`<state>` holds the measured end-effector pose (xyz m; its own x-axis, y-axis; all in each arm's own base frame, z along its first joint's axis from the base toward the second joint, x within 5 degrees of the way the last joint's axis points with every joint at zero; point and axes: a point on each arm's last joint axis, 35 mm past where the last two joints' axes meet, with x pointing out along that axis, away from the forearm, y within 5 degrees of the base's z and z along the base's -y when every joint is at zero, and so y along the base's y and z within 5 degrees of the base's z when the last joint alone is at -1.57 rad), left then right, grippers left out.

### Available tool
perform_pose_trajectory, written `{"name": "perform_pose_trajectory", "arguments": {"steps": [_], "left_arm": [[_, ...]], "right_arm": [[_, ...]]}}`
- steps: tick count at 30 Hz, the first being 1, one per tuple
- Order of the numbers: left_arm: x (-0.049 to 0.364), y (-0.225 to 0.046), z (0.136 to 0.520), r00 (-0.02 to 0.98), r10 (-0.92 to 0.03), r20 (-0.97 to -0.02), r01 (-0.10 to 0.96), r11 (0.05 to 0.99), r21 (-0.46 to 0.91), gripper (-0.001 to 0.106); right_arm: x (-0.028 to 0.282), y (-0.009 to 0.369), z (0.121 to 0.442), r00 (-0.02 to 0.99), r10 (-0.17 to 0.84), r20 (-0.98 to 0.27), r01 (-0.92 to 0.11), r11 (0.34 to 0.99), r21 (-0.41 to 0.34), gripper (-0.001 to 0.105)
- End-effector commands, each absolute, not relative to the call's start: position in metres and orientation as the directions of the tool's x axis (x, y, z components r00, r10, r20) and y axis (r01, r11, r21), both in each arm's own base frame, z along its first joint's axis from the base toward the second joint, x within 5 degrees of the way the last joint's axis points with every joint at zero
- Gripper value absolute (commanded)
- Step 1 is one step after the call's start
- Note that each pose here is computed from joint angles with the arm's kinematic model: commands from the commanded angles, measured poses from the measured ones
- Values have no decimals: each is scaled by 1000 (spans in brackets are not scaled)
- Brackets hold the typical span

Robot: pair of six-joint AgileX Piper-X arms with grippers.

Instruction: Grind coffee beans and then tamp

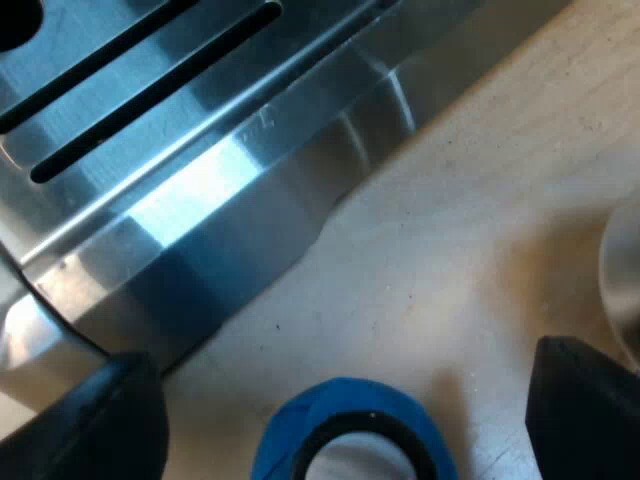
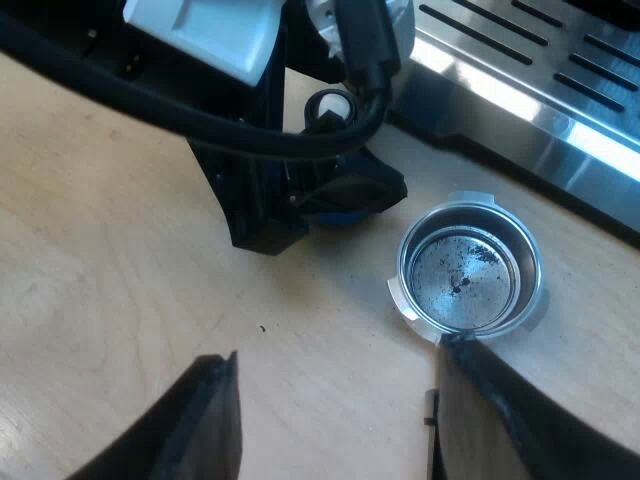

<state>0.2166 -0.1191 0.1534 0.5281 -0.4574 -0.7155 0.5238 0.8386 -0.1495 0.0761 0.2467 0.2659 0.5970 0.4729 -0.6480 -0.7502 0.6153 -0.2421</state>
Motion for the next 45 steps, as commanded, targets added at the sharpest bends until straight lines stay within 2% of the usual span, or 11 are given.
{"name": "perform_pose_trajectory", "arguments": {"steps": [1, 6, 12, 14, 18, 19, 20, 26, 45], "left_arm": [[218, -121, 157, 543, -459, -704, 528, 838, -139, 75], [218, -121, 157, 543, -459, -704, 528, 838, -139, 74], [218, -121, 157, 543, -459, -704, 528, 838, -139, 62], [218, -121, 156, 541, -458, -705, 528, 838, -139, 54], [218, -121, 156, 540, -457, -707, 528, 838, -139, 43], [217, -121, 156, 538, -456, -709, 527, 838, -139, 30], [217, -121, 156, 538, -456, -709, 527, 838, -139, 24], [217, -121, 156, 538, -456, -709, 527, 838, -139, 0], [210, -117, 166, 531, -453, -717, 526, 839, -140, 1]], "right_arm": [[78, 246, 271, 603, 483, -634, -749, 616, -244, 47], [78, 246, 271, 603, 483, -634, -749, 616, -244, 47], [78, 246, 271, 603, 483, -634, -749, 616, -244, 47], [78, 246, 271, 603, 483, -634, -749, 616, -244, 47], [78, 246, 271, 603, 483, -634, -749, 616, -244, 47], [78, 246, 271, 603, 483, -634, -749, 616, -244, 47], [78, 246, 271, 603, 483, -634, -749, 616, -244, 47], [78, 246, 271, 603, 483, -634, -749, 616, -244, 47], [78, 246, 271, 603, 483, -634, -749, 616, -244, 47]]}}
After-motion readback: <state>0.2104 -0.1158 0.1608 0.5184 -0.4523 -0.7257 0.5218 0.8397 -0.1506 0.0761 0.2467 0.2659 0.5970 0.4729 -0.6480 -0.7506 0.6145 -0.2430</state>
